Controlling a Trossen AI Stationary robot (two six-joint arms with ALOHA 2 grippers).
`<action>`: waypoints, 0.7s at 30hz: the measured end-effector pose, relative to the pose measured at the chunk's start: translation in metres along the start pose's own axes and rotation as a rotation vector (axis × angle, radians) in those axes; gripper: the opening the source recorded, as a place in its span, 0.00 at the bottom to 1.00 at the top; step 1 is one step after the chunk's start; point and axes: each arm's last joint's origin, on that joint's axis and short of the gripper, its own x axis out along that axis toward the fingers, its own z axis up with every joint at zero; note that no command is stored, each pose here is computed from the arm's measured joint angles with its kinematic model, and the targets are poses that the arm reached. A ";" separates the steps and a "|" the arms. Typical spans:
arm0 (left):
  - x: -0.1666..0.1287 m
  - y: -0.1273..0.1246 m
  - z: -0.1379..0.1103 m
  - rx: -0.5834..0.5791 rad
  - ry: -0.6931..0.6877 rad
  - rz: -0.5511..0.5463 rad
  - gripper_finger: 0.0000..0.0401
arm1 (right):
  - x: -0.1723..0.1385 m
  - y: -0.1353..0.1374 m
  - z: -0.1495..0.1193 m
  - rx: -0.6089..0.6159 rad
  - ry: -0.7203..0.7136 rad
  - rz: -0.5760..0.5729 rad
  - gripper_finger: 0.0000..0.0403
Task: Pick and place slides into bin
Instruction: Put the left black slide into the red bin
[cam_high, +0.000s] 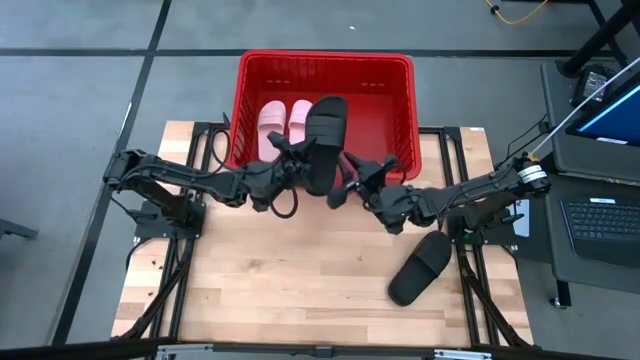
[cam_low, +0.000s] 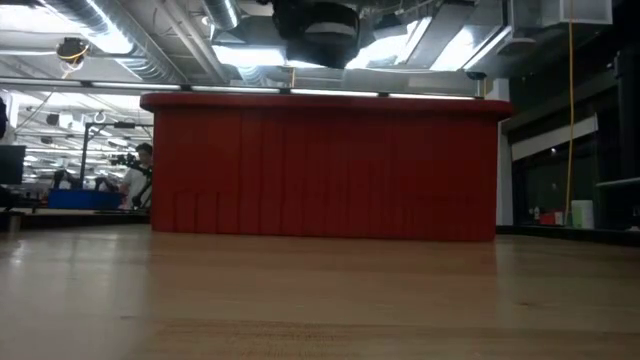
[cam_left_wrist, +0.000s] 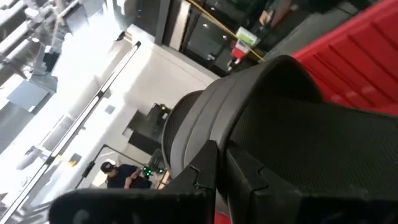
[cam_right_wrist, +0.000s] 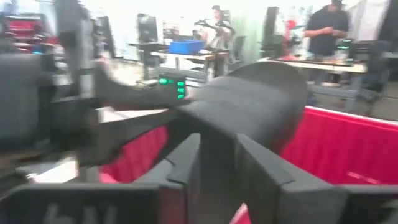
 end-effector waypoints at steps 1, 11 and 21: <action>0.000 0.003 0.000 -0.013 -0.002 0.009 0.01 | 0.000 0.001 0.001 0.007 -0.003 0.016 0.29; -0.009 0.038 -0.002 -0.103 -0.033 0.060 0.01 | -0.018 0.010 0.007 0.013 -0.027 0.140 0.47; -0.019 0.069 -0.003 -0.231 -0.199 0.034 0.01 | -0.045 0.021 0.005 -0.136 -0.031 0.241 0.03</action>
